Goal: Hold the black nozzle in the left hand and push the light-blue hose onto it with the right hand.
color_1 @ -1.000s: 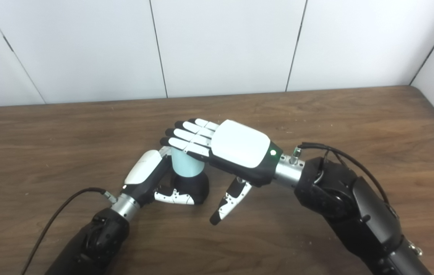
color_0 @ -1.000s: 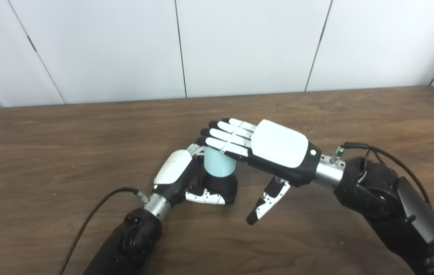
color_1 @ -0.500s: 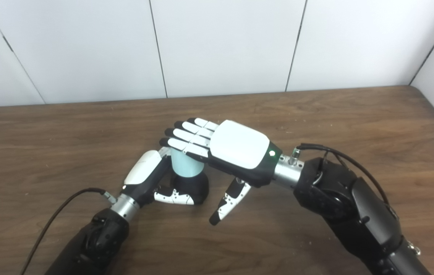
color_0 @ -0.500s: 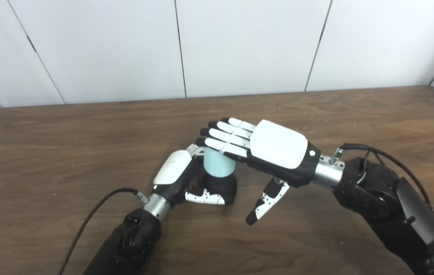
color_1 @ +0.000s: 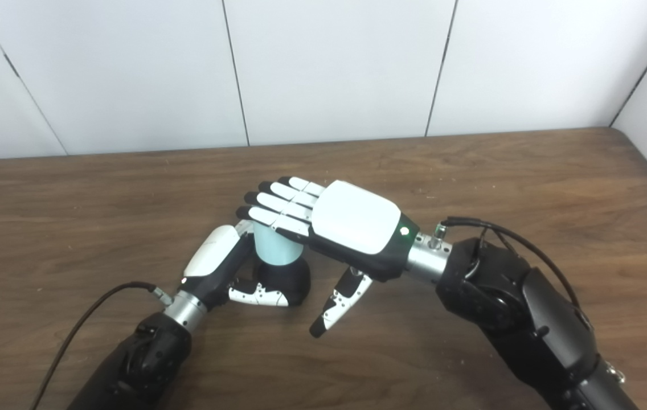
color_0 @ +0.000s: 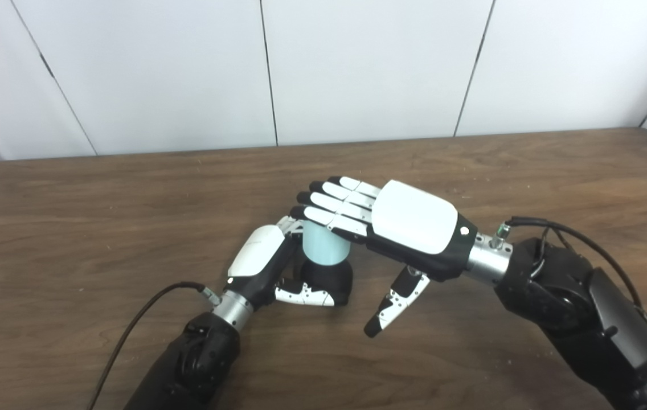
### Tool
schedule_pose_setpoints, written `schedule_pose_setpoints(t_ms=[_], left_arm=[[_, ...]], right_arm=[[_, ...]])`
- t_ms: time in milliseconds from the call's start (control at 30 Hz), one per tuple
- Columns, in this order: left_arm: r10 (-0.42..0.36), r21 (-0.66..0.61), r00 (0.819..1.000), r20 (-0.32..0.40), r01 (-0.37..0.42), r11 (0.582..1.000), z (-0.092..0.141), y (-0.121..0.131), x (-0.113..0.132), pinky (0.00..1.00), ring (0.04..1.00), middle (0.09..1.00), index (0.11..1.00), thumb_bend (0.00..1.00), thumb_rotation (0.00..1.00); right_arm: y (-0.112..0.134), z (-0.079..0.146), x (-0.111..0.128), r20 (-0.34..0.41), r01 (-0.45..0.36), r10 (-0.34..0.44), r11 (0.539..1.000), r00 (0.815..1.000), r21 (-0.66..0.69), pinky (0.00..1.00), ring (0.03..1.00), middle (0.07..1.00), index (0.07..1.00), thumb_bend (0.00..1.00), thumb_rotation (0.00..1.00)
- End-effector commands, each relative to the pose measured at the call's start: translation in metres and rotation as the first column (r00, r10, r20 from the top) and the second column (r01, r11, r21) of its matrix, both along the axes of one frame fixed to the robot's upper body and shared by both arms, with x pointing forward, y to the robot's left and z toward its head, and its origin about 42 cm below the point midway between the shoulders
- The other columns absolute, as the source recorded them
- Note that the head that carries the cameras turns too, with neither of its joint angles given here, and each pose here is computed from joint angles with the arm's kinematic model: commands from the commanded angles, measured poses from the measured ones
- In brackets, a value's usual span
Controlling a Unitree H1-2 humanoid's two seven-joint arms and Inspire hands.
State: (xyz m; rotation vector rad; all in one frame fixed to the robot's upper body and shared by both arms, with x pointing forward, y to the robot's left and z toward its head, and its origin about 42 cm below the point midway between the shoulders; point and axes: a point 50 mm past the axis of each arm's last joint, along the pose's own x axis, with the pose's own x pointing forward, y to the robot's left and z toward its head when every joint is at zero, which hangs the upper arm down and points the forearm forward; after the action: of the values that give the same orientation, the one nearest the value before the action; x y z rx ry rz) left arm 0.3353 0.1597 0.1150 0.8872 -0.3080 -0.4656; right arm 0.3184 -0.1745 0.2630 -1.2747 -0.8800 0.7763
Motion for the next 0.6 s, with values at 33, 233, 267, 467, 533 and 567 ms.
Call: schedule_pose_setpoints(t_ms=[33,233,267,467,533,567], left_arm=[[0.023,0.119,0.953,-0.301,0.013,0.993,-0.0876,0.0206,-0.0705,1.0,1.0,0.909,0.408,0.74,0.52],[0.025,0.12,0.953,-0.301,0.012,0.993,-0.0882,0.0208,-0.0698,1.0,1.0,0.909,0.408,0.74,0.52],[0.025,0.12,0.953,-0.302,0.012,0.993,-0.088,0.0206,-0.07,1.0,1.0,0.909,0.408,0.74,0.52],[0.026,0.12,0.953,-0.303,0.011,0.993,-0.0869,0.0203,-0.0702,1.0,1.0,0.909,0.405,0.74,0.52],[0.026,0.12,0.952,-0.304,0.011,0.993,-0.087,0.0203,-0.0702,1.0,1.0,0.909,0.406,0.74,0.52],[0.027,0.12,0.952,-0.304,0.011,0.993,-0.087,0.0202,-0.0703,1.0,1.0,0.909,0.406,0.74,0.52]], right_arm=[[0.0029,-0.0266,-0.0059,-0.086,-0.016,0.005,0.992,0.996,-0.129,0.98,0.987,1.0,0.991,0.81,0.47],[0.0041,-0.0301,-0.0077,-0.092,-0.019,0.007,0.992,0.996,-0.129,0.98,0.99,1.0,0.983,0.81,0.47],[0.0044,-0.0304,-0.0081,-0.093,-0.02,0.008,0.991,0.996,-0.129,0.98,0.991,1.0,0.983,0.81,0.47],[0.0038,-0.0312,-0.008,-0.1,-0.025,0.012,0.991,0.995,-0.13,0.98,0.988,1.0,0.983,0.81,0.47],[0.0033,-0.0305,-0.008,-0.102,-0.025,0.011,0.991,0.995,-0.13,0.98,0.987,1.0,0.984,0.81,0.47],[0.003,-0.0302,-0.008,-0.101,-0.024,0.011,0.991,0.995,-0.13,0.98,0.987,1.0,0.984,0.81,0.47]])
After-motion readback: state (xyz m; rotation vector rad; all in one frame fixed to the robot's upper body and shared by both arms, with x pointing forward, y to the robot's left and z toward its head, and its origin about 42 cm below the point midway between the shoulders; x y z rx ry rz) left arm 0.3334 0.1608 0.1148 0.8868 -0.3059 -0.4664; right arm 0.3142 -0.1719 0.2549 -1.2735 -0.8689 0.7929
